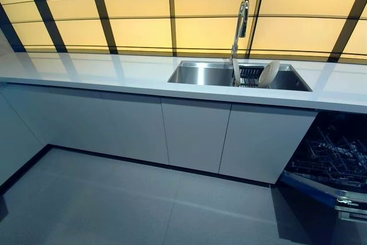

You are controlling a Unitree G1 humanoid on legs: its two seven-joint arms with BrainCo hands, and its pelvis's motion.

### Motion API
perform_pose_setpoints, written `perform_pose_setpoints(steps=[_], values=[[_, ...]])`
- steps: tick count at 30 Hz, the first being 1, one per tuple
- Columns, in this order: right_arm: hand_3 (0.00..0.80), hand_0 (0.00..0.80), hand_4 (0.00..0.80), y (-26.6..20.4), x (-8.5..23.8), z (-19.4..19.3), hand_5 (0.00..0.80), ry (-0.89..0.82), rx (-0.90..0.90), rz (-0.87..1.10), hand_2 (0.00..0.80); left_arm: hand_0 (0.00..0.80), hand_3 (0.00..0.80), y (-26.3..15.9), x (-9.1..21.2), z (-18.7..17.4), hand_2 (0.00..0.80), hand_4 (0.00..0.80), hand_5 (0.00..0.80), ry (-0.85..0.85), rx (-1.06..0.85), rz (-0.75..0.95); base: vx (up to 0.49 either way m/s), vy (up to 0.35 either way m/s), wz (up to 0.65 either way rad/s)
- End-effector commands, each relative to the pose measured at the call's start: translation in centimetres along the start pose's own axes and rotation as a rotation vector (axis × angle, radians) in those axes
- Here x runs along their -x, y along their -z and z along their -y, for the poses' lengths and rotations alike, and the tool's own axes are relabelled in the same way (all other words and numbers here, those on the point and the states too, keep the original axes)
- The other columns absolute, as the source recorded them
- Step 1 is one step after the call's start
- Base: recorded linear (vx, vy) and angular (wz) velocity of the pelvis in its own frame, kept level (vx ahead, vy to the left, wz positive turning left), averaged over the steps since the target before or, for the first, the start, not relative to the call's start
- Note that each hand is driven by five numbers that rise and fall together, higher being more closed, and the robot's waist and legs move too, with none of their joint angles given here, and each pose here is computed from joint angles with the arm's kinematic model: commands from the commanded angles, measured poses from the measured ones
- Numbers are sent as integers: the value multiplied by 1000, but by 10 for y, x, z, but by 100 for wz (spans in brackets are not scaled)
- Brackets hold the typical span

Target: Take plates into dishwasher

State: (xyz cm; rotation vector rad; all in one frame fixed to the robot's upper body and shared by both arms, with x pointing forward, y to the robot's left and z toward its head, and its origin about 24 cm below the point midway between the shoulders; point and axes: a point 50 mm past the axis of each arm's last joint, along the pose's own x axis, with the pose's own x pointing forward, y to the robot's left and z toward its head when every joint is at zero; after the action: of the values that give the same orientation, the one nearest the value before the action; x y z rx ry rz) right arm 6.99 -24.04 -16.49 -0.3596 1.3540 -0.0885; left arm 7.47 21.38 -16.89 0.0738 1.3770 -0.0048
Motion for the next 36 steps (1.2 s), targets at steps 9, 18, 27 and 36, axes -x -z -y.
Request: perform_pose_setpoints(steps=[9, 18, 27, 36], values=[[0, 0, 0, -31, -1, -2, 0, 3, 112, 81, 0, 0, 0, -23, -1, 1, 0, 0, 0, -26, -73, 52, 0, 0, 0], [0, 0, 0, -36, 0, -7, 0, -45, 119, 108, 0, 0, 0, -24, -1, -3, 0, 0, 0, -41, -71, 49, 0, 0, 0], [0, 0, 0, -83, 12, -24, 0, -300, 358, 382, 0, 0, 0, -28, 1, -11, 0, 0, 0, -53, -125, 45, 13, -30, 4], [0, 0, 0, -180, 79, -33, 0, -513, 584, 852, 0, 0, 0, -26, 6, -30, 0, 0, 0, -114, -183, 24, 11, -105, 7]])
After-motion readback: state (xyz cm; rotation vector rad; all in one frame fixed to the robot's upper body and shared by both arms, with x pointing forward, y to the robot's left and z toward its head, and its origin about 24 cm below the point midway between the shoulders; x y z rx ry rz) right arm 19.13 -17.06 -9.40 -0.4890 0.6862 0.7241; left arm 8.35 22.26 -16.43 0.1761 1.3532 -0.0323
